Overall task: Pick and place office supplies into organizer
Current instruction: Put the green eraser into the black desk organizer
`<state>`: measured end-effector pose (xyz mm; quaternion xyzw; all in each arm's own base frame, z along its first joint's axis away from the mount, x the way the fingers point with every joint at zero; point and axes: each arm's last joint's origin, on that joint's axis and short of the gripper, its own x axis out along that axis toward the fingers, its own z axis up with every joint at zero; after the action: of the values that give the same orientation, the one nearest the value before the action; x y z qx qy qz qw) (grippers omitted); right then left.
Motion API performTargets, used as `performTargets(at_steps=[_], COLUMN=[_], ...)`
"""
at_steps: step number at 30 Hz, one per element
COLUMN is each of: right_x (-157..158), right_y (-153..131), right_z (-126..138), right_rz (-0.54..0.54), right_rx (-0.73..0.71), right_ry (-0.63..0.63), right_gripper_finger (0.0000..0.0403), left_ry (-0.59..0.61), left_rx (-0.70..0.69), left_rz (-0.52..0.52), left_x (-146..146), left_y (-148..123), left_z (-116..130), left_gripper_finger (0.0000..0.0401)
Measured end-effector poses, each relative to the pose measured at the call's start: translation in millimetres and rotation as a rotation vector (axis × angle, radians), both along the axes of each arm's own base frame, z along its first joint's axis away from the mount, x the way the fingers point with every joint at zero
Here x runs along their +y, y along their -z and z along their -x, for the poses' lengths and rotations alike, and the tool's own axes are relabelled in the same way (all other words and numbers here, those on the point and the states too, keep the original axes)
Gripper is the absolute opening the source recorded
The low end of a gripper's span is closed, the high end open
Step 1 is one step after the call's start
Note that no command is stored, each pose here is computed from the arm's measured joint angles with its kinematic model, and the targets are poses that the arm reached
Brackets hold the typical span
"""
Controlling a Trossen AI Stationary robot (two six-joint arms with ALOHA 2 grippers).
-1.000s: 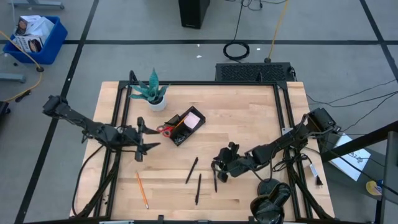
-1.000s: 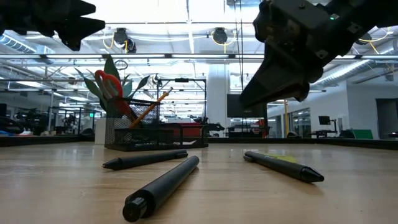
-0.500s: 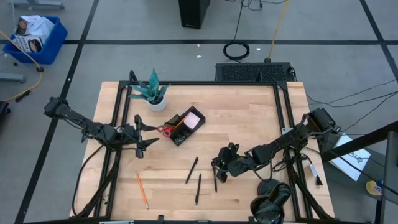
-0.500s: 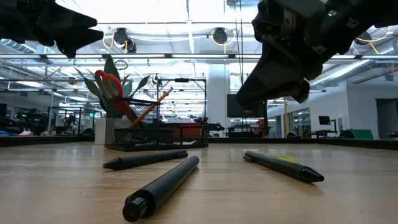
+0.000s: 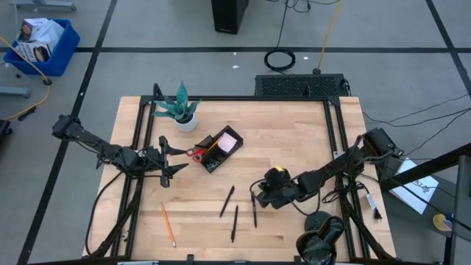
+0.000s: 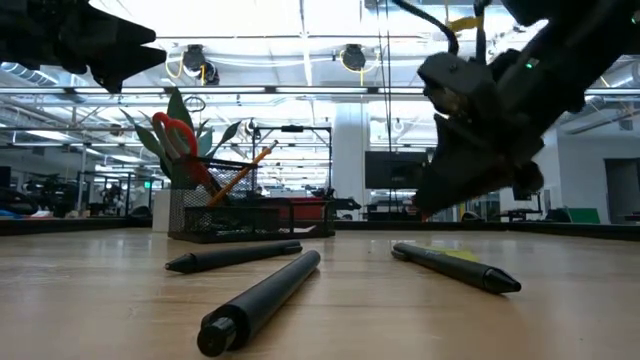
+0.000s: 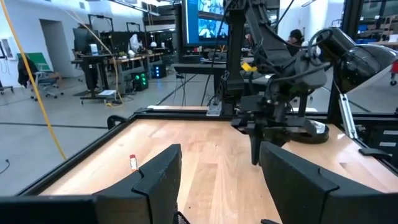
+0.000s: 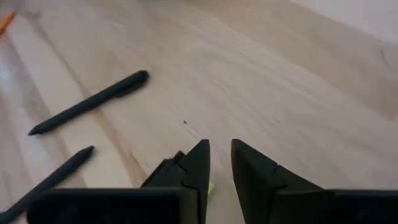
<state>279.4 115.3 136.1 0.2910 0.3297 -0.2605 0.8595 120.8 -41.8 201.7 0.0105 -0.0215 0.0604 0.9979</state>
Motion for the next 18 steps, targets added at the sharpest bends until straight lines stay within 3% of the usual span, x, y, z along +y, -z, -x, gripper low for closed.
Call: performTargets(at_steps=[6, 10, 13, 18], right_x=[-1.4, 8.3, 14.6, 11.0], right_y=[14.3, 4.1, 1.7, 2.1], right_z=[-2.4, -16.5, -21.3, -32.8], right_rz=[-0.114, -0.078, -0.011, -0.055], right_rx=[0.027, 0.141, 0.228, 0.398], right_ry=[0.100, 0.079, 0.065, 0.104], right_gripper_finger=[0.0028, 0.0004, 0.0006, 0.0028], left_ry=[0.002, 0.003, 0.003, 0.003], left_rx=[-0.001, -0.001, -0.001, 0.001], left_rz=[0.000, 0.000, 0.000, -0.001], left_x=[0.0, -0.1, -0.1, -0.1], left_y=[-0.1, -0.1, -0.1, 0.1], left_z=[0.0, 0.0, 0.0, 0.0], left_gripper_finger=[0.0223, 0.0223, 0.0223, 0.0223])
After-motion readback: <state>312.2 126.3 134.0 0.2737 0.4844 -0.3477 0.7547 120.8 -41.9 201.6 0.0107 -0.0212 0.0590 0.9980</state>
